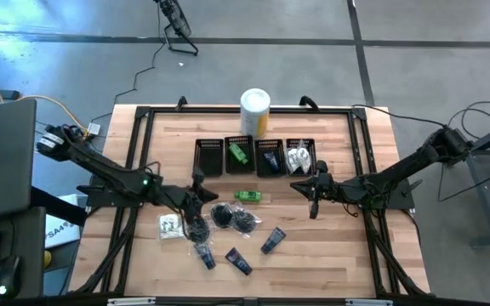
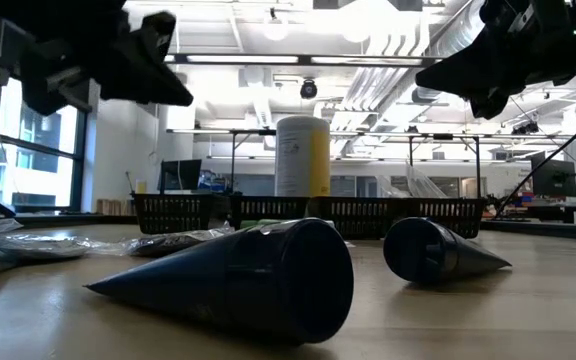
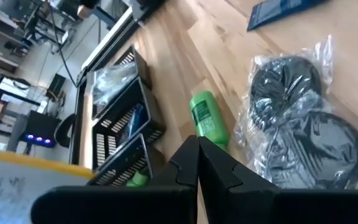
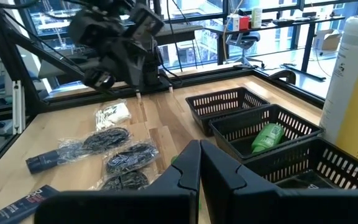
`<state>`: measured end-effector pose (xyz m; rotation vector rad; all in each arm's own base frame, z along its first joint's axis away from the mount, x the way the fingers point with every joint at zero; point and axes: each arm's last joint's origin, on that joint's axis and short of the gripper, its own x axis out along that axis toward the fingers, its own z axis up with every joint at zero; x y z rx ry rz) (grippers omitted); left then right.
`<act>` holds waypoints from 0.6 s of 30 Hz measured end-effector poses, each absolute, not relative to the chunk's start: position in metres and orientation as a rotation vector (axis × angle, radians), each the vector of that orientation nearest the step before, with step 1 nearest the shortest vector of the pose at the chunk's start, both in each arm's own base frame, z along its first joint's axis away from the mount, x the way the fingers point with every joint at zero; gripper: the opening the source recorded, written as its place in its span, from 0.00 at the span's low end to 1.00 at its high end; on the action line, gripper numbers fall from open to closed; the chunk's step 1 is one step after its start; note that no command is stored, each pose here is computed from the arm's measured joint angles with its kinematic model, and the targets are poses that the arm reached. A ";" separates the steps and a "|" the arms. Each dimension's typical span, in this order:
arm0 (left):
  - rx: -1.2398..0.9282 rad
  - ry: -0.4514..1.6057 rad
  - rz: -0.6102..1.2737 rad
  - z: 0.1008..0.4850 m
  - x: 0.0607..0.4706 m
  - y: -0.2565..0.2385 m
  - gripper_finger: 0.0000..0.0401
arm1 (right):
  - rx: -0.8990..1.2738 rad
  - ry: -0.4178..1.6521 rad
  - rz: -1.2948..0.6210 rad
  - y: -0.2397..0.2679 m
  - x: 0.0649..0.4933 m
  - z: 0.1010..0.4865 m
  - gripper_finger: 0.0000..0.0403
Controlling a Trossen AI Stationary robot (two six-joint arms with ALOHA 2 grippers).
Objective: Pick & Place Travel size toiletries
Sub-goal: Put the middle hairbrush into the left black bin
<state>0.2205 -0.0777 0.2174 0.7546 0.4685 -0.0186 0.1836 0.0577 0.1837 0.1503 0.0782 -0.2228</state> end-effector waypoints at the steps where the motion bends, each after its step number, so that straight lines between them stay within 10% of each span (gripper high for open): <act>1: 0.771 0.481 -0.025 0.220 0.224 -0.082 0.00 | 0.150 0.078 -0.223 0.058 0.184 0.184 0.01; 18: 0.804 0.677 -0.295 0.225 0.254 -0.157 0.00 | 0.148 0.082 -0.223 0.058 0.184 0.183 0.01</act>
